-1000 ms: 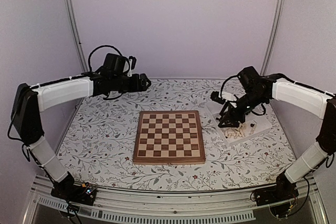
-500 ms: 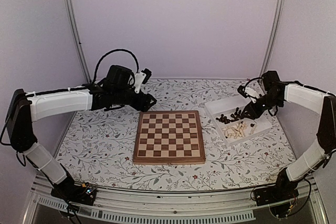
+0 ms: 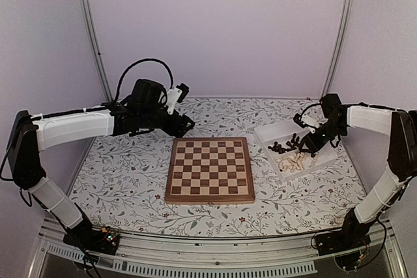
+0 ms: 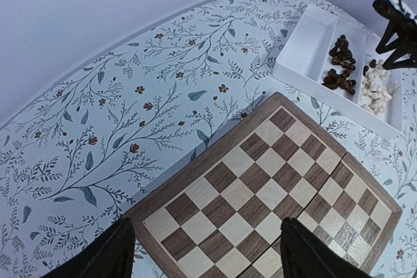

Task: Set up the chess pieces on the board
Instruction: Pick up the chess piece from the storage box.

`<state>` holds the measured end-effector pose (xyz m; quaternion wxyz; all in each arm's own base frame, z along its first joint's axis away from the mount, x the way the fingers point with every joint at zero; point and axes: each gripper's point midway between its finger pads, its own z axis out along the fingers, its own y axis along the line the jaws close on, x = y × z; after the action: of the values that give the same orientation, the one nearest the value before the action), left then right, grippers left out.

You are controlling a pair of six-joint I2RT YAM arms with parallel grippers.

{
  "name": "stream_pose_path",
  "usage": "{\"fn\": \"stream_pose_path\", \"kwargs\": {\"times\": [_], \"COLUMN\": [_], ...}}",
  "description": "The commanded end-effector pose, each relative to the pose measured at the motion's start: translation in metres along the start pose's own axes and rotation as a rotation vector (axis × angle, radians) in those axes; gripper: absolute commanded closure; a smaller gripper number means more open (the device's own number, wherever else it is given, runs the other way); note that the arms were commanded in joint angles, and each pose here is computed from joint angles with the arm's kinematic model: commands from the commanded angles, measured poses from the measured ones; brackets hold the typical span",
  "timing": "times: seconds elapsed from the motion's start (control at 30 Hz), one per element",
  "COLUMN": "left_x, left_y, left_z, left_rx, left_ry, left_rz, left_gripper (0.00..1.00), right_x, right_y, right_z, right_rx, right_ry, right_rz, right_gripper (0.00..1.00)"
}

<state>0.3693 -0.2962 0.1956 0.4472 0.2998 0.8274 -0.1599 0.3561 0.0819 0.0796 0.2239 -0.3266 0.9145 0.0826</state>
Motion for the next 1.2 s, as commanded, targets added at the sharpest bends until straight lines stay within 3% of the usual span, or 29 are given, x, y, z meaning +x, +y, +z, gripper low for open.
{"fn": "stream_pose_path", "kwargs": {"times": [0.0, 0.23, 0.67, 0.97, 1.17], "left_x": [-0.011, -0.007, -0.006, -0.010, -0.014], "left_y": [-0.001, -0.001, -0.001, -0.002, 0.011], "left_z": [-0.004, 0.000, 0.001, -0.003, -0.009], "left_rx": [0.012, 0.011, 0.015, 0.040, 0.003], "left_ry": [-0.016, 0.002, 0.013, 0.010, 0.000], "left_rz": [0.014, 0.013, 0.010, -0.002, -0.003], "left_gripper": [0.21, 0.21, 0.21, 0.21, 0.21], "right_x": [0.016, 0.023, 0.018, -0.009, -0.043], "right_y": [0.004, 0.006, 0.002, 0.008, 0.043], "right_z": [0.012, 0.019, 0.020, -0.043, -0.085], "right_rx": [-0.021, -0.035, -0.026, 0.007, -0.087], "right_ry": [0.052, 0.076, 0.071, 0.002, -0.111], "right_rz": [0.020, 0.029, 0.037, 0.002, -0.094], "right_gripper": [0.56, 0.65, 0.93, 0.98, 0.99]}}
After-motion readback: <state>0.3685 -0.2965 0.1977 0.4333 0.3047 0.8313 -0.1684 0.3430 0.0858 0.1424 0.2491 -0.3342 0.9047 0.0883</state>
